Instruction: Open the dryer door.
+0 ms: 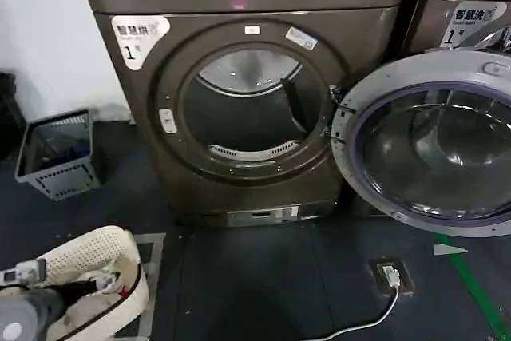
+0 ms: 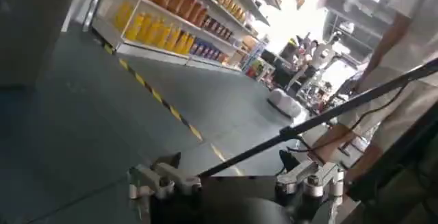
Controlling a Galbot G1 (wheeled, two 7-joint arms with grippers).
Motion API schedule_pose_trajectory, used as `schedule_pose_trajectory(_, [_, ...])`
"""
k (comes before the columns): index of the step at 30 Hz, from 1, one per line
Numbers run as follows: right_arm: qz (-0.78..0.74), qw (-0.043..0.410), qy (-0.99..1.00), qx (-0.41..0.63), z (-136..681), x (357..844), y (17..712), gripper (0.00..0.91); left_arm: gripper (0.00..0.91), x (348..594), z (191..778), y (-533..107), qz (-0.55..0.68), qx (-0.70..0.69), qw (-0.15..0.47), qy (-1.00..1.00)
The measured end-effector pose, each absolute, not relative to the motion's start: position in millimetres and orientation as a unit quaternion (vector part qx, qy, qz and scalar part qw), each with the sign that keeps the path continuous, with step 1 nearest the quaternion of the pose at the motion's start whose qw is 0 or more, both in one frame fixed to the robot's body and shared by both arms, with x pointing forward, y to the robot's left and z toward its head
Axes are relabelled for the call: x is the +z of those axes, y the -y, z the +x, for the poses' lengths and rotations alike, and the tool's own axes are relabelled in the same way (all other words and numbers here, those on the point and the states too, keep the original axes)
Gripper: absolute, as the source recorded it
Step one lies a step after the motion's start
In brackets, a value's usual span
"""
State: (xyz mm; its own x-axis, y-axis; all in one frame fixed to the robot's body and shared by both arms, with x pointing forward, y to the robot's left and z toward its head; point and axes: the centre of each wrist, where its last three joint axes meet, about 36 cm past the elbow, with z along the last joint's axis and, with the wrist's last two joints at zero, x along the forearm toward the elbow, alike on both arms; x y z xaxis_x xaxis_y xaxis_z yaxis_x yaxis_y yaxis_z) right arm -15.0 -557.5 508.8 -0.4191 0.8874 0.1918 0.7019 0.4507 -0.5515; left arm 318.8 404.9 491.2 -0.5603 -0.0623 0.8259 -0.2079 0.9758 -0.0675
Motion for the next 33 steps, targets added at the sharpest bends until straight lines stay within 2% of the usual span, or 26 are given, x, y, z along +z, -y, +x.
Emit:
schedule_pose_trajectory(8, [-0.484,0.229,0.822,0.192,-16,504,554,0.907,0.907,491,319,-407,0.089,0.068,0.494,0.862])
schedule_pose_trajectory(33, [-0.480,0.217,0.830,0.184,-15,502,551,0.907,0.907,502,328,-419,0.098,0.082,0.499,0.857])
